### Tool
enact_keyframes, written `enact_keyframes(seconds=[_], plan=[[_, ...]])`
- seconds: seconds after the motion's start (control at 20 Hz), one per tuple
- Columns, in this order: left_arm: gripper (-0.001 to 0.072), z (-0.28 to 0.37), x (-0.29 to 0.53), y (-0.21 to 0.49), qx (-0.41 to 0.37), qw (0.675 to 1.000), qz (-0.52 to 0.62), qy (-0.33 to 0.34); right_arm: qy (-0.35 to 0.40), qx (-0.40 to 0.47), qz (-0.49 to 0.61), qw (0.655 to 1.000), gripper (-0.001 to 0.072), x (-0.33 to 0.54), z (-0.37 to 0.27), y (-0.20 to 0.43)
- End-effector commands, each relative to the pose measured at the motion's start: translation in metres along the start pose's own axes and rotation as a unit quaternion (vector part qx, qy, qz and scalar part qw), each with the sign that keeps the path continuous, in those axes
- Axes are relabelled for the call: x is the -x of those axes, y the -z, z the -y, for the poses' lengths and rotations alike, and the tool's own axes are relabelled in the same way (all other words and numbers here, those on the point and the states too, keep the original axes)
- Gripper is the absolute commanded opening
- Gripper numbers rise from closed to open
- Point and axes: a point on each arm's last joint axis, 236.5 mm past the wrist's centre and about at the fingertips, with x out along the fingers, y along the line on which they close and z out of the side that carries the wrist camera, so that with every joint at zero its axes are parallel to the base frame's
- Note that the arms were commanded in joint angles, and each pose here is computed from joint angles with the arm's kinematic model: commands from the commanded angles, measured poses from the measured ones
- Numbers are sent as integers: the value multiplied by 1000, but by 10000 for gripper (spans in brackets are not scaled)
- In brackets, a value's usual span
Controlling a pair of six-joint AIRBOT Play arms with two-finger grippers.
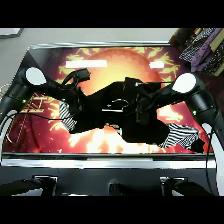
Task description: Fold the clothes and pants, and hang the long-sleeved shirts on hangers.
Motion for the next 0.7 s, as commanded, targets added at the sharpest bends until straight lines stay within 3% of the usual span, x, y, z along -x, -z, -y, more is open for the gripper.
enact_keyframes(seconds=[0.0, 0.2, 0.35, 0.6, 0.65], plan=[[699, 2, -2, -1, -23, 1000, 4, 5, 10, -12, 35, 999, 39, 1, 4, -17], [449, -1, -10, 4, -23, 1000, -4, 10, -8, -26, 62, 998, 40, 6, -5, -32], [36, -3, -17, 8, -35, 999, -8, 17, 7, -19, 69, 997, 40, 14, -5, -38], [34, -5, -13, 6, -51, 999, -2, 13, 21, -33, 63, 997, 44, 22, -6, -37], [33, -6, -10, 7, -50, 999, -1, 10, 35, -29, 60, 997, 102, 28, -5, -37]])
